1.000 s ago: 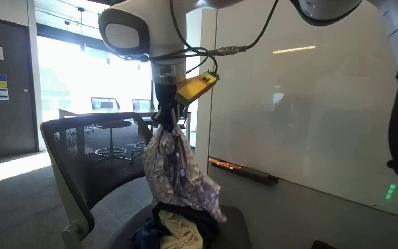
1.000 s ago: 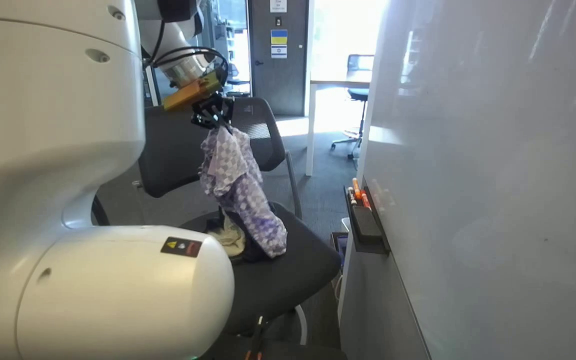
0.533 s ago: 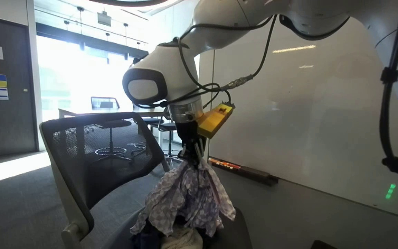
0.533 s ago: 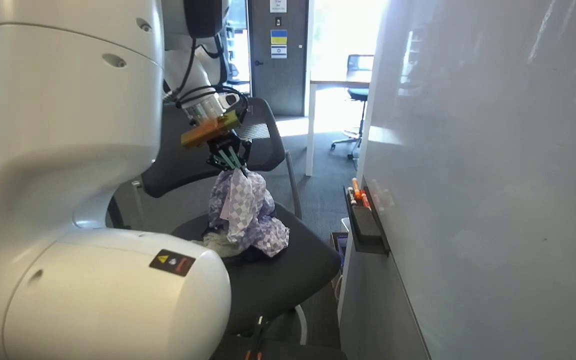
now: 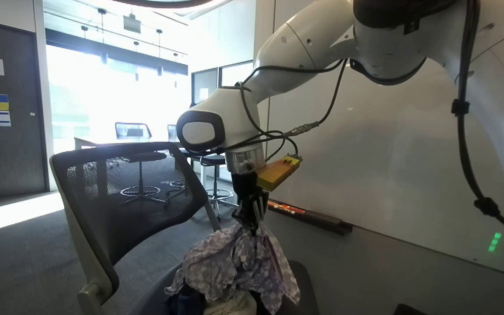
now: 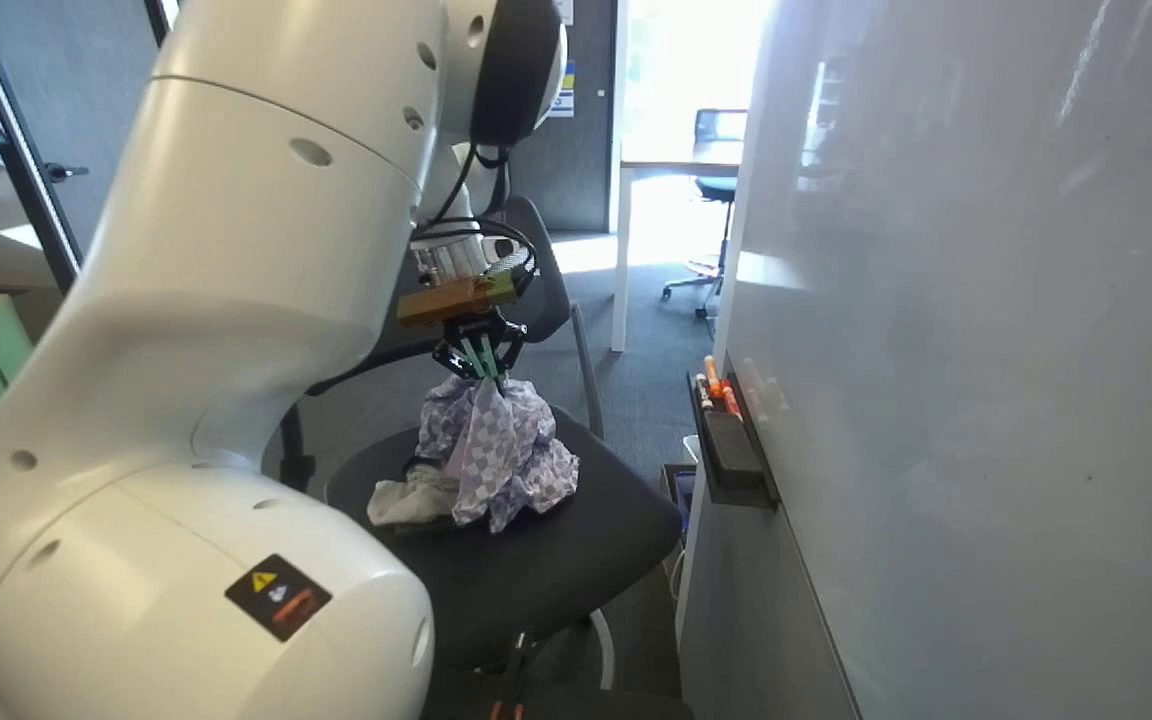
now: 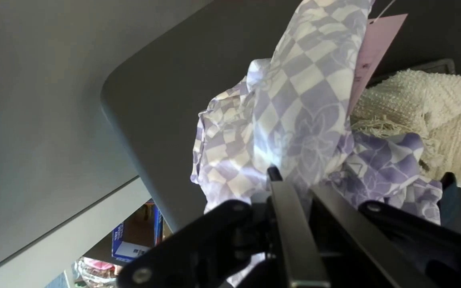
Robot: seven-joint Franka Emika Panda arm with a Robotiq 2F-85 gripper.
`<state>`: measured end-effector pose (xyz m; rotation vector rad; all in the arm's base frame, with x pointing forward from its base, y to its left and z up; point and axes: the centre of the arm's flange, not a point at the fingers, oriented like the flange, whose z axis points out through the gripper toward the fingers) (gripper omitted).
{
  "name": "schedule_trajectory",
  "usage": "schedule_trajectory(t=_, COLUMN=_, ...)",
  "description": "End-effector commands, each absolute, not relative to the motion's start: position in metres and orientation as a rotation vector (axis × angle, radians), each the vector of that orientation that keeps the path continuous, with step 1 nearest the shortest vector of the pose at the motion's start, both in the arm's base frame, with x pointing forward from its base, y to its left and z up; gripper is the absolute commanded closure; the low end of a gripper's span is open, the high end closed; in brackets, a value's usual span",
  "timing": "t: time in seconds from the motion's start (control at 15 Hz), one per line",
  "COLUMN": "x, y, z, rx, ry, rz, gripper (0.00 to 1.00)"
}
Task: Move the clothes to the seat of the chair
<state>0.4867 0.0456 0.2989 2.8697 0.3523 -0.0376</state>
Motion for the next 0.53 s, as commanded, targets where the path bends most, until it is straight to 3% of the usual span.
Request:
schedule_trajectory(t=0.0, x=0.5087, y=0.0368, z=0.3041, rx=2.950, ry=0.400, rz=-0.043, gripper=0.97)
schedule_trajectory(t=0.2, x=0.5122, y=0.0395, z=0.3005, rx=2.985, ry=0.418, rz=-0.011, gripper=0.94)
schedule_trajectory(t=0.27, x=0.5133, y=0.0406, z=0.3001, rx=2.986, ry=0.421, rz=0.000, gripper=0.68)
schedule_trajectory(t=0.33, x=0.5150, y=0.0417, z=0.3012, rx=2.989, ry=0.425, rz=0.005, gripper=0.67)
schedule_trajectory(t=0.47, x=0.5175, y=0.0459, z=0.3057, rx=3.005, ry=0.419, rz=0.020, gripper=0.53)
